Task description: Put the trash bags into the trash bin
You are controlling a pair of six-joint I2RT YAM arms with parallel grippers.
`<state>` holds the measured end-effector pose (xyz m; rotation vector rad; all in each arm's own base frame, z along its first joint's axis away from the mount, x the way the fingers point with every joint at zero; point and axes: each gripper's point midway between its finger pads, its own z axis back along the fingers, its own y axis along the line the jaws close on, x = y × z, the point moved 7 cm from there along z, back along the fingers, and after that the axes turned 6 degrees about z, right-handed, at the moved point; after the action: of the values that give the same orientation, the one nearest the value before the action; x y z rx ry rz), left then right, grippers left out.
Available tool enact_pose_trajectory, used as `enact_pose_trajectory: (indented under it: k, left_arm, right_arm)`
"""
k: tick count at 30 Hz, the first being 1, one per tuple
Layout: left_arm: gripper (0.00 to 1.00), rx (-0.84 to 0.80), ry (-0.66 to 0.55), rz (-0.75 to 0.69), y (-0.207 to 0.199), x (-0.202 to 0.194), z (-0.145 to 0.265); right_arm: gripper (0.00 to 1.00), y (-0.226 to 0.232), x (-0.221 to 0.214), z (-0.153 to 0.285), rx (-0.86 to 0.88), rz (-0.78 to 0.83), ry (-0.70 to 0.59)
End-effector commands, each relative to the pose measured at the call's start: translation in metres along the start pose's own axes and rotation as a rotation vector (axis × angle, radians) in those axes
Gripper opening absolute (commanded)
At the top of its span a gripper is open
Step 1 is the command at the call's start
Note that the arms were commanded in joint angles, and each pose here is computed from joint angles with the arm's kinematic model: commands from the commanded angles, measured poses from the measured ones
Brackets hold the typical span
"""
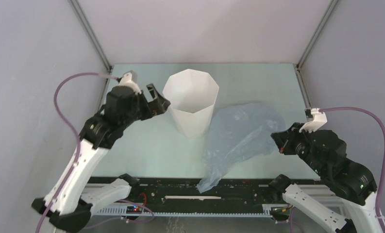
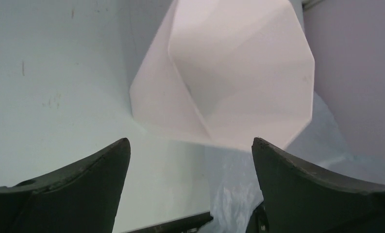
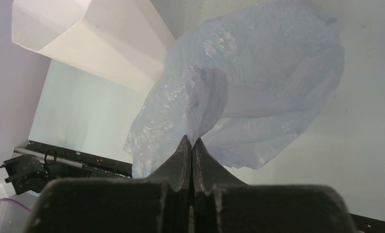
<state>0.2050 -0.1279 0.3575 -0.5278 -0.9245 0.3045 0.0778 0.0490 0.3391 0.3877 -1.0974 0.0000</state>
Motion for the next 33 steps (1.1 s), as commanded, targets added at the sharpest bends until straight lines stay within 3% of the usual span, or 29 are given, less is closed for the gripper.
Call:
enact_pose_trajectory:
  k: [1,9,16,25,29,33]
  left_arm:
    - [1.0,-0.117,0.072,-0.02,0.016,-0.036,0.032]
    - [0.99,-0.105,0.19,-0.089,0.036,-0.096,0.06]
    - [1.0,-0.184,0.248,-0.346,-0.001,-0.136,0.062]
    - [1.0,-0.508,0.415,-0.504,-0.053,-0.203,0.042]
    - [1.0,-0.504,0.514,-0.577,-0.065,-0.231,0.025]
    - [1.0,-0.483,0.53,-0.572,-0.061,-0.259,0.001]
  right_arm:
    - [0.0,0.01,0.014,-0.006,0.03,-0.019,-0.044]
    - [0.0,0.021,0.02,-0.025,0.056,0.012,-0.035]
    - [0.0,0.024,0.019,-0.036,0.065,0.01,-0.006]
    - [0.0,0.023,0.016,-0.04,0.07,-0.055,-0.003]
    - [0.0,0.023,0.015,-0.04,0.065,-0.066,0.005]
    - [0.0,0.022,0.012,-0.044,0.054,-0.058,0.031]
